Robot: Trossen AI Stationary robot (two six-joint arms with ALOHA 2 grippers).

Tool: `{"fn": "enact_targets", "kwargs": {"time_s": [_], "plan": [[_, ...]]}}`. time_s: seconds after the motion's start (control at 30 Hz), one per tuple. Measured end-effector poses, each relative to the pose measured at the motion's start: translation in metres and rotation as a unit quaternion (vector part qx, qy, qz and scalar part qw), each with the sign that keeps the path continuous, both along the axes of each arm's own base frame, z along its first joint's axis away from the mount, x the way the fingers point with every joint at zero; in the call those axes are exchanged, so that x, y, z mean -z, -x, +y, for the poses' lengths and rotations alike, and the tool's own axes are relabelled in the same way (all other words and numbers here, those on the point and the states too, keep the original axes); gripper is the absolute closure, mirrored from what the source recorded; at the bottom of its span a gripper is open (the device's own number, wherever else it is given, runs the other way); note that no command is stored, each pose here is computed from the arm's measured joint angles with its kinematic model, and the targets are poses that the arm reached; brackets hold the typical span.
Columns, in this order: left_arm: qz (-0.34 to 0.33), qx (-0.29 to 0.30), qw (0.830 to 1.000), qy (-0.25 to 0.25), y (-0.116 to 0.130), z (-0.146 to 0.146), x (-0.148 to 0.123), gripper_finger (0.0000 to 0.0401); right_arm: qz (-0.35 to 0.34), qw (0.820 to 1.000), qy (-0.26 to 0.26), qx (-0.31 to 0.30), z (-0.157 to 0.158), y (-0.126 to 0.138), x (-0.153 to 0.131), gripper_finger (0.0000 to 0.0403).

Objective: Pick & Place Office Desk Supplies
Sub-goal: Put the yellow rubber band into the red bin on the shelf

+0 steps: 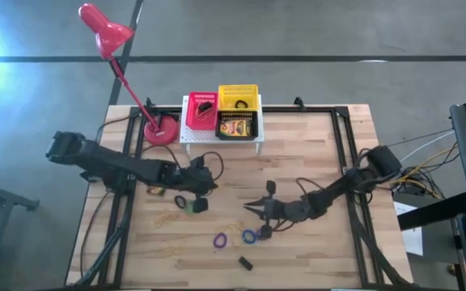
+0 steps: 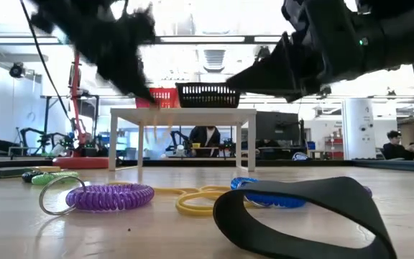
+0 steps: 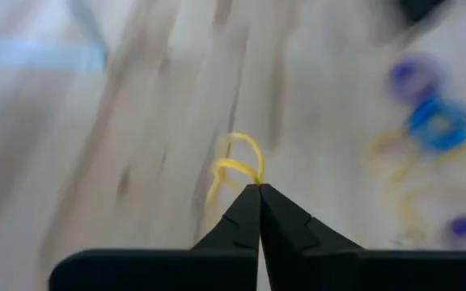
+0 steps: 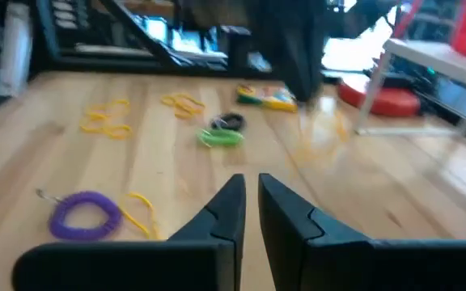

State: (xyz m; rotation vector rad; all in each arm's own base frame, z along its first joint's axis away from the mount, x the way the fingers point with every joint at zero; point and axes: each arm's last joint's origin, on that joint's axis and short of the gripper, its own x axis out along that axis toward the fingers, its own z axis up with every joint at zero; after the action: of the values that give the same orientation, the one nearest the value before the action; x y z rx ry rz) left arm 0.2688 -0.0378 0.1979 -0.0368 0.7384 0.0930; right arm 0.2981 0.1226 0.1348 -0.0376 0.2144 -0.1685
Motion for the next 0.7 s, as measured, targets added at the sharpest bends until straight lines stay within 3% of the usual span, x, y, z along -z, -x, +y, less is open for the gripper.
{"fn": "enact_targets", "kwargs": {"time_s": [0.07,0.13,0.27,0.37,0.53,0.7], "plan": [[-0.046,0.015,0.999,-0.016,-0.009,-0.003,-0.034,0.0395,0.007,1.000,0.000,0.015,-0.002,0.003,-0.002,0.0371],[-0.067,-0.012,0.997,-0.043,-0.013,-0.002,-0.064,0.0395,0.005,1.000,0.003,0.022,-0.003,0.003,-0.002,0.0371],[-0.040,-0.089,0.980,-0.174,-0.020,0.020,-0.107,0.0395,-0.001,0.999,0.013,0.030,-0.003,0.000,-0.003,0.0371],[-0.035,-0.123,0.968,-0.217,-0.024,0.048,-0.134,0.0396,0.004,0.999,0.016,0.033,-0.002,-0.003,0.001,0.0371],[-0.009,-0.190,0.950,-0.248,-0.020,0.105,-0.145,0.0394,0.010,0.999,0.019,0.034,0.001,-0.010,0.008,0.0371],[0.029,-0.234,0.947,-0.218,-0.002,0.159,-0.128,0.0375,0.020,0.999,0.022,0.034,0.003,-0.016,0.016,0.0371]]}}
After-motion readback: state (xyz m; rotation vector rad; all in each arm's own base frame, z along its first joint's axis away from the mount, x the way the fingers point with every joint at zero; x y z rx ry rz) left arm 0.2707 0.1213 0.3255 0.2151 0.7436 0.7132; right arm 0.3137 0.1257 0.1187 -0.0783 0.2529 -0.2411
